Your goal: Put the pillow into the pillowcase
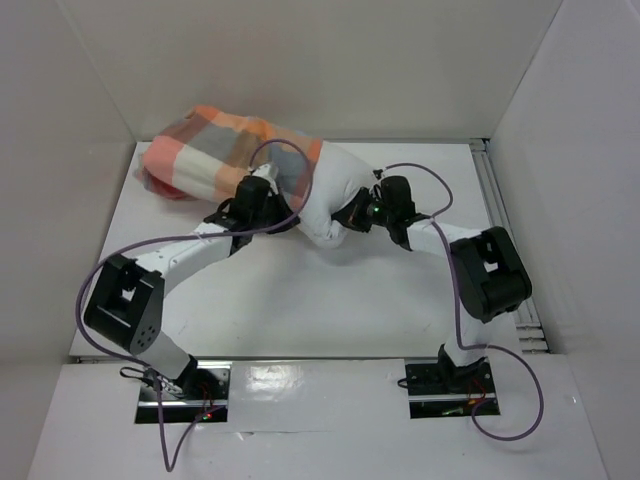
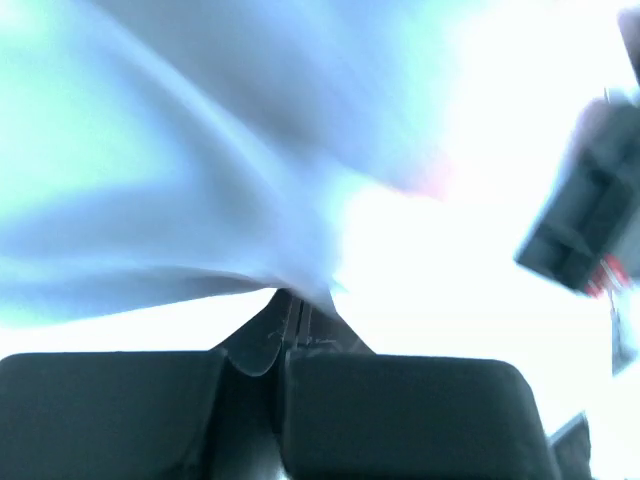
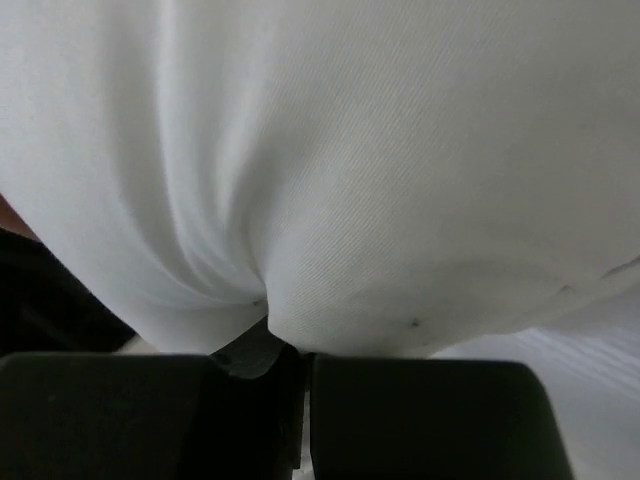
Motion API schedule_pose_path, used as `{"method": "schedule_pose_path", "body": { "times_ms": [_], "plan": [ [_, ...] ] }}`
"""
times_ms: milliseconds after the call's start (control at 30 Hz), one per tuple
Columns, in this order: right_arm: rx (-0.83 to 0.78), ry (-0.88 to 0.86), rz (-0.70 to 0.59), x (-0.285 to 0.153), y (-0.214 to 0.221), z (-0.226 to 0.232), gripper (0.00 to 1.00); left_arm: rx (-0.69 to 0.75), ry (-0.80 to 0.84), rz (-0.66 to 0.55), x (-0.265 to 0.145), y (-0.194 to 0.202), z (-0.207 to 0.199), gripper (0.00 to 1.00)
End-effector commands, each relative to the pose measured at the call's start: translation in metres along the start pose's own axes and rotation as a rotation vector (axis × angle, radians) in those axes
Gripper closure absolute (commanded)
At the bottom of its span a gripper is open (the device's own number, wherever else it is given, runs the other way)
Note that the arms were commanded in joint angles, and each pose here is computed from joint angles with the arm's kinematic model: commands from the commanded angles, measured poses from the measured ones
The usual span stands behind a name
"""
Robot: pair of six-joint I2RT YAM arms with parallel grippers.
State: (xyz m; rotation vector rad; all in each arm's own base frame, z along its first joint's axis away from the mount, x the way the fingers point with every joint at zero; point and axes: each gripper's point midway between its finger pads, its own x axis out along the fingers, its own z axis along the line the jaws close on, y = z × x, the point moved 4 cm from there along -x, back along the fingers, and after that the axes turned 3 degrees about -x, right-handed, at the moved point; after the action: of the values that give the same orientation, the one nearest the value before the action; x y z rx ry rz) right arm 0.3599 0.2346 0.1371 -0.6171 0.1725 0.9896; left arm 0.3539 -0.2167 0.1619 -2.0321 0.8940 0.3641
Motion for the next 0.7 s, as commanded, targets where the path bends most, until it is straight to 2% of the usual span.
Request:
{"method": "schedule_pose_path", "body": {
  "times_ms": [0, 100, 133, 167, 200, 267, 300, 367, 433, 467, 533, 667],
  "plan": [
    [-0.012, -0.142, -0.17, 0.011, -0.042, 0.04, 1.0, 0.086, 0.358, 0.149, -0.042, 0.021, -0.104, 1.0],
    [-0.05, -0.129, -0.211, -0.011, -0.057, 0.047, 1.0, 0.149, 0.428, 0.091, -0.071, -0.02, -0.13, 1.0],
    [-0.046, -0.07, -0.185, -0.018, -0.051, 0.041, 1.0, 0.172, 0.466, 0.049, -0.089, -0.038, -0.141, 1.0],
    [-0.096, -0.075, -0.224, -0.04, -0.061, 0.059, 1.0, 0.19, 0.485, 0.017, -0.103, -0.054, -0.149, 1.0],
    [-0.172, -0.025, -0.245, -0.051, -0.063, 0.059, 1.0, 0.239, 0.51, -0.039, -0.13, -0.078, -0.167, 1.0],
    [-0.248, 0.013, -0.238, -0.089, -0.061, 0.085, 1.0, 0.284, 0.55, -0.103, -0.171, -0.098, -0.187, 1.0],
    [-0.281, 0.027, -0.248, -0.104, -0.06, 0.093, 1.0, 0.315, 0.595, -0.172, -0.204, -0.116, -0.204, 1.0],
    [-0.387, 0.005, -0.271, -0.136, -0.06, 0.118, 1.0, 0.353, 0.6, -0.227, -0.241, -0.124, -0.213, 1.0],
    [-0.445, 0.008, -0.297, -0.175, -0.052, 0.14, 1.0, 0.369, 0.627, -0.359, -0.293, -0.143, -0.225, 1.0],
    [-0.469, -0.002, -0.336, -0.192, -0.057, 0.158, 1.0, 0.37, 0.636, -0.396, -0.306, -0.148, -0.228, 1.0],
    [-0.461, 0.027, -0.351, -0.209, -0.055, 0.164, 1.0, 0.382, 0.638, -0.45, -0.318, -0.159, -0.232, 1.0],
    [-0.39, 0.089, -0.406, -0.206, -0.063, 0.154, 1.0, 0.347, 0.604, -0.428, -0.274, -0.191, -0.236, 1.0]
  ]
}}
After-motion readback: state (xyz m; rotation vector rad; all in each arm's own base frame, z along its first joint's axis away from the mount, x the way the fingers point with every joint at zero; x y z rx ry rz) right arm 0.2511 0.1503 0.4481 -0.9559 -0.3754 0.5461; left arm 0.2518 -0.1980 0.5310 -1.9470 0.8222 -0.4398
